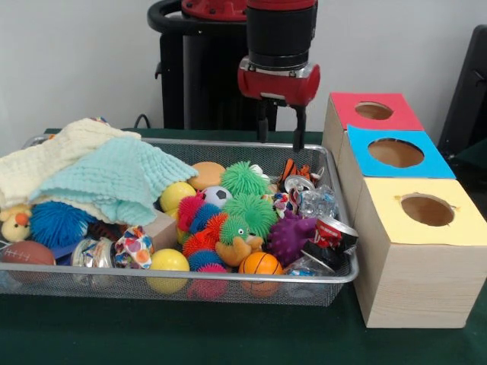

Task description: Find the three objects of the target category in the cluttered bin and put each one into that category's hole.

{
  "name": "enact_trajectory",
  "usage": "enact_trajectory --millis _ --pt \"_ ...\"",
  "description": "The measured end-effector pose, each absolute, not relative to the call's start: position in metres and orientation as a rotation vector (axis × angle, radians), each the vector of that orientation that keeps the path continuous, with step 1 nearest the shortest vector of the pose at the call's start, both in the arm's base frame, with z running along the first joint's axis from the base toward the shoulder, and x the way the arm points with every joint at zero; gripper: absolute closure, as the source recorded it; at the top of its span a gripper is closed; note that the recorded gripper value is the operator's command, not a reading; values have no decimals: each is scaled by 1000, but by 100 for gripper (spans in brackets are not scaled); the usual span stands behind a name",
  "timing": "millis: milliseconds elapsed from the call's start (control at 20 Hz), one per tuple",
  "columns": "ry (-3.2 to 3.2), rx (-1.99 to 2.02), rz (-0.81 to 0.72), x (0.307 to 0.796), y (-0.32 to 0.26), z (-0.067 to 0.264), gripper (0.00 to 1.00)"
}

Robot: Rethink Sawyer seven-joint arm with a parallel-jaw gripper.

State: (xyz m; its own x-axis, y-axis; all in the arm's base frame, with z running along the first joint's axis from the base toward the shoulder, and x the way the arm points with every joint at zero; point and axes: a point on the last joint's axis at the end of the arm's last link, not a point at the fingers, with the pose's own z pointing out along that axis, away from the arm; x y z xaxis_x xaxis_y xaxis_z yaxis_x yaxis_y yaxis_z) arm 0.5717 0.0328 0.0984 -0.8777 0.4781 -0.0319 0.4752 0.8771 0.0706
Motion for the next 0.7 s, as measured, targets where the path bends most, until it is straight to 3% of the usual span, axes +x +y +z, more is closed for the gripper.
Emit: enact_trajectory --millis 700 --pt "2943 783 -44 582 75 76 0"
